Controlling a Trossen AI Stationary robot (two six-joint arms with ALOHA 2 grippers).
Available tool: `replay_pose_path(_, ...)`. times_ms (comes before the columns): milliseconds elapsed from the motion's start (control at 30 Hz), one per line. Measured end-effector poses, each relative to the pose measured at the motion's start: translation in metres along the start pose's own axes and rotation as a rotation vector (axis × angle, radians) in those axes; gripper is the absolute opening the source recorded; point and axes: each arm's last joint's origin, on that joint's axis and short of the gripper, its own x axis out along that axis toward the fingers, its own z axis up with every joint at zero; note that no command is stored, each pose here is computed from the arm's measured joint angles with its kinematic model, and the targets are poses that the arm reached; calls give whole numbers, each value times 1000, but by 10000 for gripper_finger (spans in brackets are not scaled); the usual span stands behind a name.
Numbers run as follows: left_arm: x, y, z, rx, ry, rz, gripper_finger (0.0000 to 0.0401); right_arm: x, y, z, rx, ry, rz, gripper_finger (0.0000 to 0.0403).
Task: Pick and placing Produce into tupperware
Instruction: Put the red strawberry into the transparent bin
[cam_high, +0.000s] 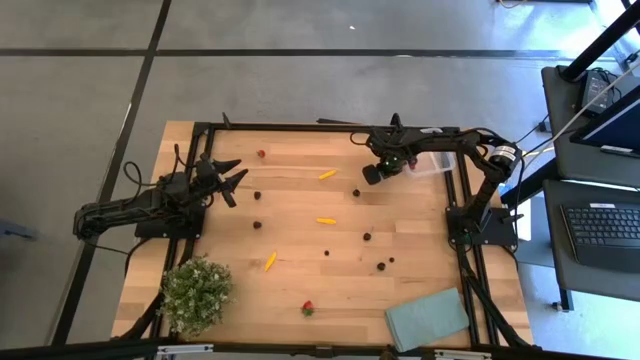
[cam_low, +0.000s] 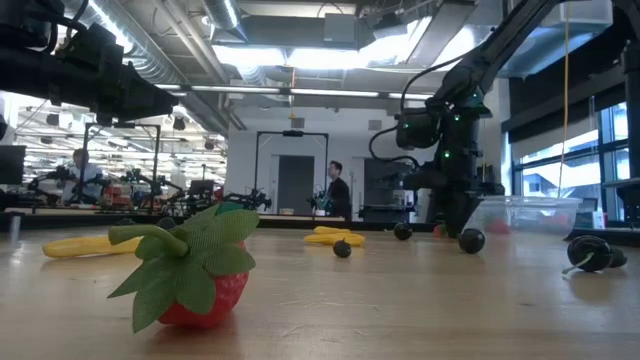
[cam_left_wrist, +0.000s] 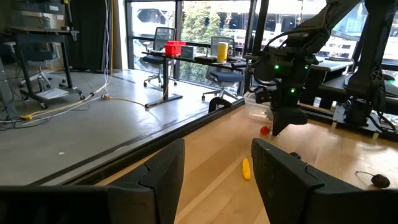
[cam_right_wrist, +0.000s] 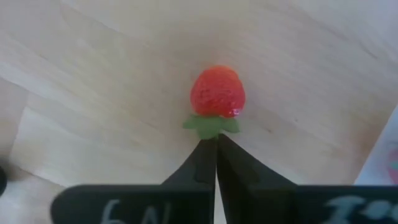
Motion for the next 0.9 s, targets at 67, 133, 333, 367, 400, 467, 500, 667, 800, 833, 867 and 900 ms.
replay_pose_path(67,0,0,0,0,0,0,179,-2,0,0,-25,-4,4,5)
replay_pose_path(133,0,0,0,0,0,0,179,-8,1,2,-34,-16,17,4)
replay_pose_path(333,0,0,0,0,0,0,179,-57,9,18,-81,-137,93,2)
replay_pose_path(367,0,0,0,0,0,0,179,-68,8,20,-88,-155,94,2)
replay_pose_path(400,0,0,0,0,0,0,179,-81,6,22,-89,-176,91,2)
replay_pose_path(467,0,0,0,0,0,0,179,-102,-2,22,-77,-191,51,2)
replay_pose_path(500,0,0,0,0,0,0,179,-110,-7,21,-65,-192,27,2)
replay_pose_path(667,0,0,0,0,0,0,179,-138,-41,8,37,-152,-43,1)
replay_pose_path(800,0,0,0,0,0,0,179,-132,-66,-3,122,-82,-84,1)
replay_pose_path(833,0,0,0,0,0,0,179,-129,-71,-4,138,-78,-87,1)
replay_pose_path(867,0,0,0,0,0,0,179,-125,-76,-5,149,-69,-91,1)
replay_pose_path(900,0,0,0,0,0,0,179,-120,-80,-6,152,-54,-94,1)
